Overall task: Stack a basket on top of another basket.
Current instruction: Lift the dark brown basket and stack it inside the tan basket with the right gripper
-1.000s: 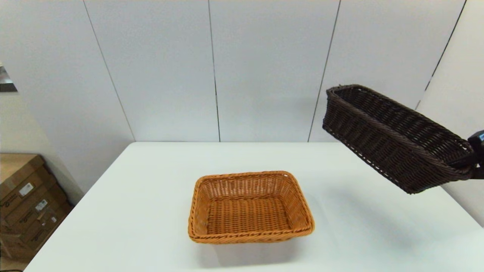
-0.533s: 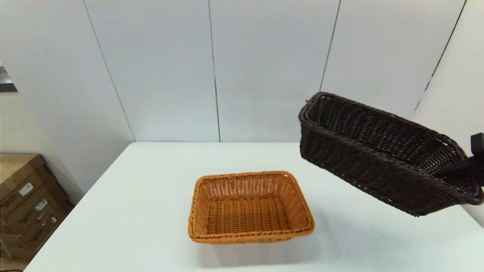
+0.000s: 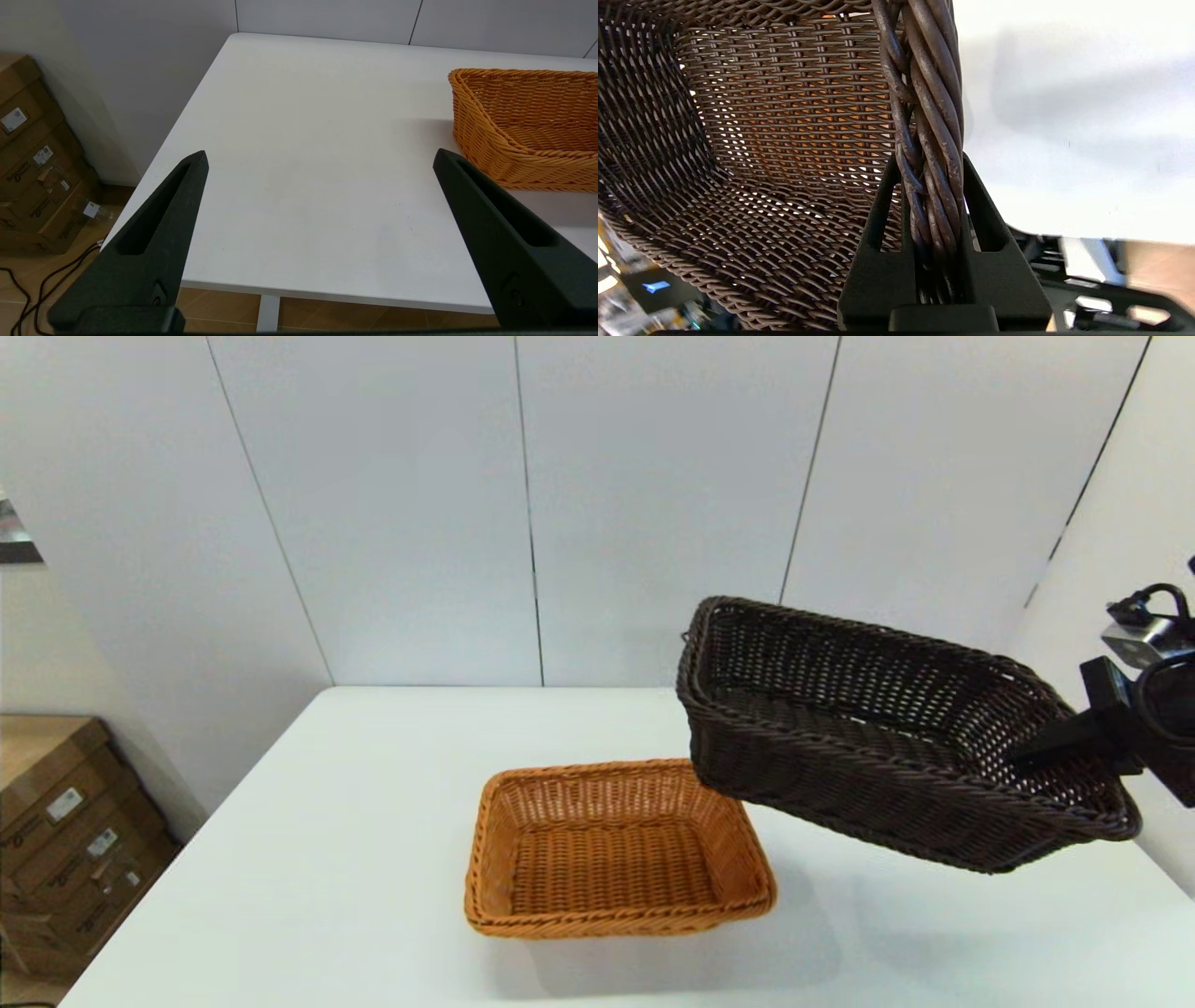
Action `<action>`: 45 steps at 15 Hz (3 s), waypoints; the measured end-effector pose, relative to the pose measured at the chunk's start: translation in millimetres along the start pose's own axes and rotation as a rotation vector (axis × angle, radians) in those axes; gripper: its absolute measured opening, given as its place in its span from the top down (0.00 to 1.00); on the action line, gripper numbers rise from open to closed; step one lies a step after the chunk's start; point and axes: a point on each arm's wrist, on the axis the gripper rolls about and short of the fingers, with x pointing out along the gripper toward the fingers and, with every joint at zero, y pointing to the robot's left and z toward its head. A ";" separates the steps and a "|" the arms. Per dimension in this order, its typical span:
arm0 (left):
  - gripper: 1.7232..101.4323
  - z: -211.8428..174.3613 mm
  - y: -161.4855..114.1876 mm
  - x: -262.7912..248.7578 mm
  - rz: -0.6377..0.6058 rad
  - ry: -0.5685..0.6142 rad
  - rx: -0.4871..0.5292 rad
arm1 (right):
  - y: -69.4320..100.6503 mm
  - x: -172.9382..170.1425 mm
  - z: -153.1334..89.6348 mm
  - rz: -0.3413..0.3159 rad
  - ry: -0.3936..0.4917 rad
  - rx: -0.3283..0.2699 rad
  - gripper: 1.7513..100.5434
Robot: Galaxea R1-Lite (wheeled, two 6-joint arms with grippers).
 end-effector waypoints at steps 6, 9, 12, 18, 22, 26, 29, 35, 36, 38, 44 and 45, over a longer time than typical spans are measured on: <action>0.04 0.0 0.0 0.0 0.000 0.000 -0.001 | 23.4 42.1 33.2 -0.047 0.042 -0.163 0.86; 0.04 0.0 0.0 0.0 0.000 0.000 -0.001 | 38.6 58.8 40.8 -0.028 0.063 -0.244 0.86; 0.04 0.0 0.0 0.0 0.000 0.000 -0.001 | 51.6 81.9 41.5 -0.007 0.118 -0.286 0.86; 0.04 0.0 0.0 0.0 0.001 0.000 -0.001 | 90.4 115.9 23.6 0.050 0.212 -0.380 0.86; 0.04 0.0 0.0 0.0 0.000 0.000 -0.001 | 107.7 127.9 22.6 0.053 0.212 -0.342 0.86; 0.04 0.0 0.0 0.0 0.000 0.000 -0.001 | 116.1 140.4 15.2 -0.002 0.214 -0.343 0.86; 0.04 0.0 0.0 0.0 0.000 0.000 -0.001 | 117.3 146.8 11.3 -0.053 0.207 -0.321 0.86; 0.04 0.0 0.0 0.0 0.000 0.000 -0.002 | 132.6 153.6 0.2 -0.036 0.221 -0.322 0.87; 0.04 0.0 0.0 0.0 0.000 0.000 -0.002 | 134.2 154.1 -1.3 -0.034 0.224 -0.324 0.87; 0.04 0.0 0.0 0.0 0.000 0.000 -0.002 | 137.3 155.0 -4.5 -0.031 0.230 -0.320 0.87; 0.04 0.0 0.0 0.0 0.001 0.000 -0.002 | 141.5 161.5 -9.0 -0.029 0.243 -0.297 0.87; 0.04 0.0 0.0 0.0 0.001 0.000 -0.002 | 142.1 164.0 -9.6 -0.030 0.245 -0.288 0.87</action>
